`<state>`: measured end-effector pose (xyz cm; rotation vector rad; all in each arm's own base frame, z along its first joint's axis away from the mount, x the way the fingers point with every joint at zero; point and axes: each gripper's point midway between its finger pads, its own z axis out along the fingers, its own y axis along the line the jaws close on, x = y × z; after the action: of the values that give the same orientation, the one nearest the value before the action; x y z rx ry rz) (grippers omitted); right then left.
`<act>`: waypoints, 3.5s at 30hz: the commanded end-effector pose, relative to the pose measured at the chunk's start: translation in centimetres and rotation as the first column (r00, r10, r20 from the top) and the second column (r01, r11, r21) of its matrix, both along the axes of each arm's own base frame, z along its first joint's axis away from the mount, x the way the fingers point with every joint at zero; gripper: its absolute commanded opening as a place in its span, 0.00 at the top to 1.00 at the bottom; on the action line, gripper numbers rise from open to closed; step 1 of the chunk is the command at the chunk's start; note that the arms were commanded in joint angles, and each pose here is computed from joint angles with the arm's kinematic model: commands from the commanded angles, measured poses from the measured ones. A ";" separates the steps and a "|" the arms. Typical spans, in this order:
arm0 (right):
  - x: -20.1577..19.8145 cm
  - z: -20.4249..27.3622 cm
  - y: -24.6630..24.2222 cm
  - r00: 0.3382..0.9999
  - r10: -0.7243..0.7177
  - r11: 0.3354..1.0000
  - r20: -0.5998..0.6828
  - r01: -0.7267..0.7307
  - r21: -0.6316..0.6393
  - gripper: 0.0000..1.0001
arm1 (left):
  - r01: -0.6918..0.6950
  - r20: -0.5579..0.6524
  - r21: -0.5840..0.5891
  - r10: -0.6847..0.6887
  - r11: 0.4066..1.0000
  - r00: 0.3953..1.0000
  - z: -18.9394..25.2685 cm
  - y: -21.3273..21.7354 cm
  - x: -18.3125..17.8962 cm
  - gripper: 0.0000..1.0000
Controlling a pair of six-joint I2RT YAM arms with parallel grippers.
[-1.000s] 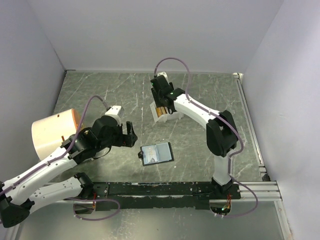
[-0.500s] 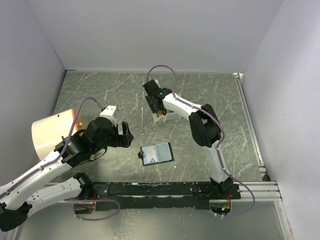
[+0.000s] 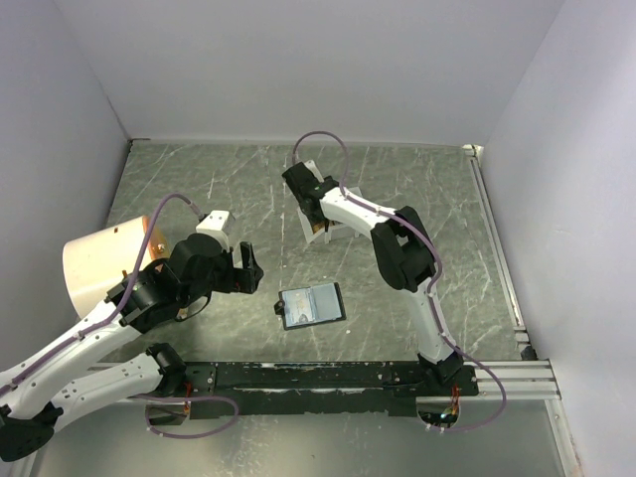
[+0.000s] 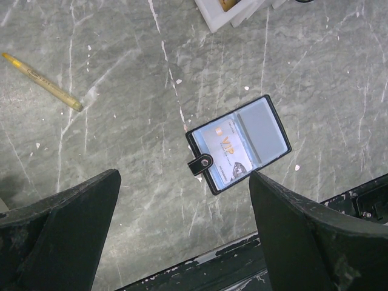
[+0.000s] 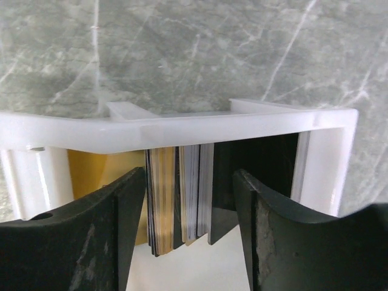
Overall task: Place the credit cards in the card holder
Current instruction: Pick up the credit card from the storage box.
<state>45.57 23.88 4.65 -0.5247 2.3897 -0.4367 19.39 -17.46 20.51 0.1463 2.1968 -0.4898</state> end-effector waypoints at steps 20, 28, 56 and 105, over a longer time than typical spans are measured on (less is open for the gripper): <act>1.6 4.2 -4.6 0.976 -0.087 0.962 0.201 0.135 -0.237 0.60 | -0.007 0.016 0.006 0.007 1.000 1.000 0.5 0.0 0.2 0.01; 1.6 4.2 -5.0 0.972 -0.093 0.956 0.216 0.147 -0.252 0.72 | -0.009 0.014 0.006 0.009 1.000 1.000 0.4 0.1 0.2 0.01; 2.2 6.1 -5.6 0.963 -0.095 0.971 0.251 0.146 -0.191 0.87 | -0.013 0.010 0.009 0.012 1.000 1.000 0.2 0.1 0.3 0.01; 2.2 4.9 -6.2 0.971 -0.091 0.980 0.222 0.127 -0.154 0.93 | -0.018 0.005 0.008 0.018 1.000 1.000 0.0 0.1 0.2 0.01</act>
<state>47.37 18.19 7.21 -0.4460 2.2307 -0.7286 19.51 -17.53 20.12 0.1481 2.2100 -0.4762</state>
